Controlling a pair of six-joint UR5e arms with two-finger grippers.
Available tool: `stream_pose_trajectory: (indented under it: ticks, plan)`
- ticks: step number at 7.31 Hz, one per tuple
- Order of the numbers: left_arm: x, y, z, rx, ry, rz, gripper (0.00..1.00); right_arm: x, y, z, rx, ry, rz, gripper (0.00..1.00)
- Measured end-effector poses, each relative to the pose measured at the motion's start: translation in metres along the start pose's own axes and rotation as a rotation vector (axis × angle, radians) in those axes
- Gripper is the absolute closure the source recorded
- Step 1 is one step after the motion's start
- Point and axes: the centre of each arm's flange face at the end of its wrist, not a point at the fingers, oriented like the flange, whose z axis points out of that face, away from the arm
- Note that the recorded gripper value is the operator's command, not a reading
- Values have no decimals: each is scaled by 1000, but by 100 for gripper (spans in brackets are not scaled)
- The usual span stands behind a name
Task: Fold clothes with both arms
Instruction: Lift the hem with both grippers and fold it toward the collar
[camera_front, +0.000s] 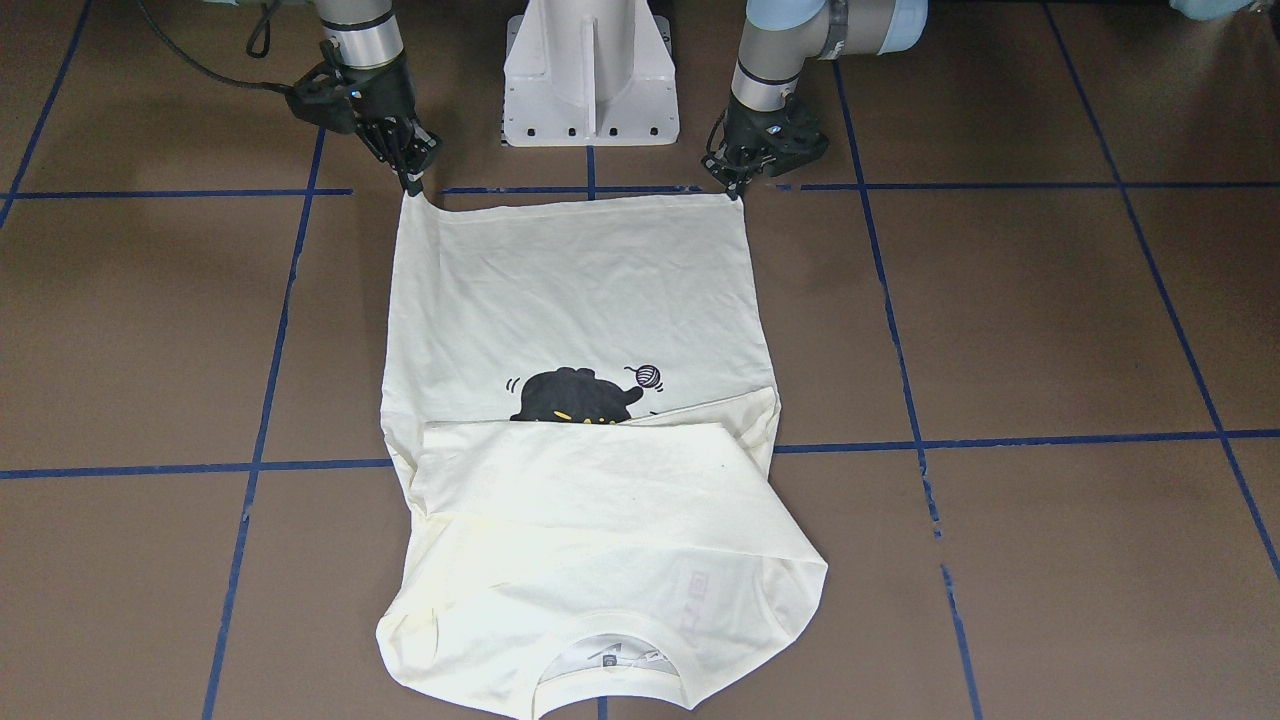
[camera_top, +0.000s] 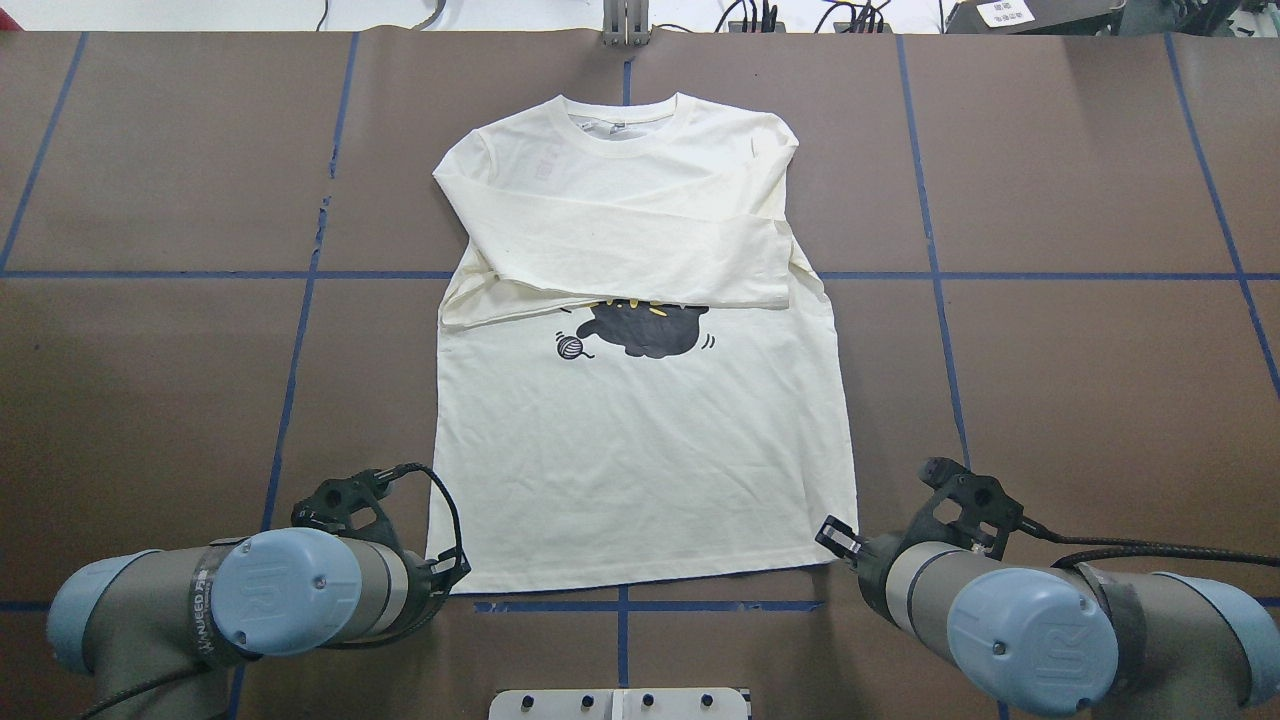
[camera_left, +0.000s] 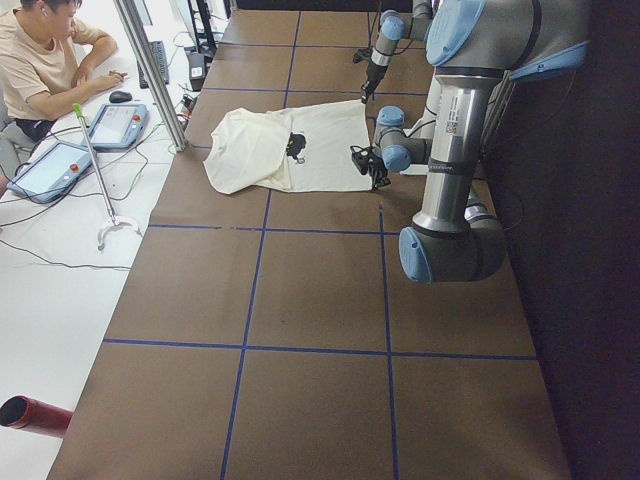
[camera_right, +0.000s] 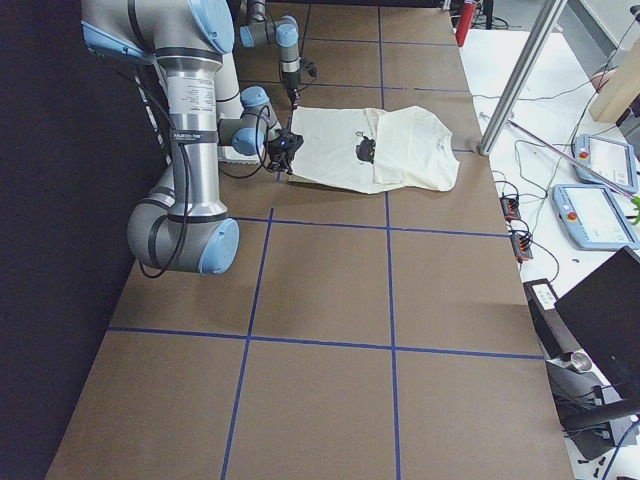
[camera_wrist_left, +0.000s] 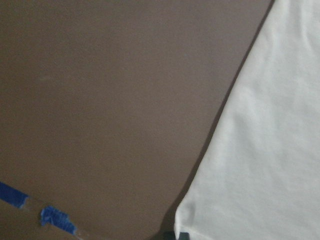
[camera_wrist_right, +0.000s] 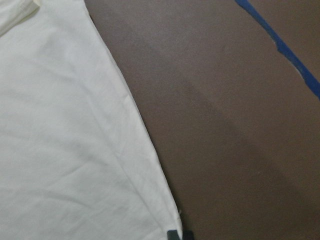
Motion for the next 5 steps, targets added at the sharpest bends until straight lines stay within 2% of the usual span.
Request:
stream_pose_trajectory:
  ticks: [1,3,5]
  plan:
    - [2,2,-12,-3,5,1,100,0,2,-4,-9,-3,-1,100]
    - [-12,7,-38,-15,2,21,100,16,24,-19,-71,8,-37,100]
    - [-38,20,-71,-65,9,56,100,42,36,-45,-125,26,-79,100]
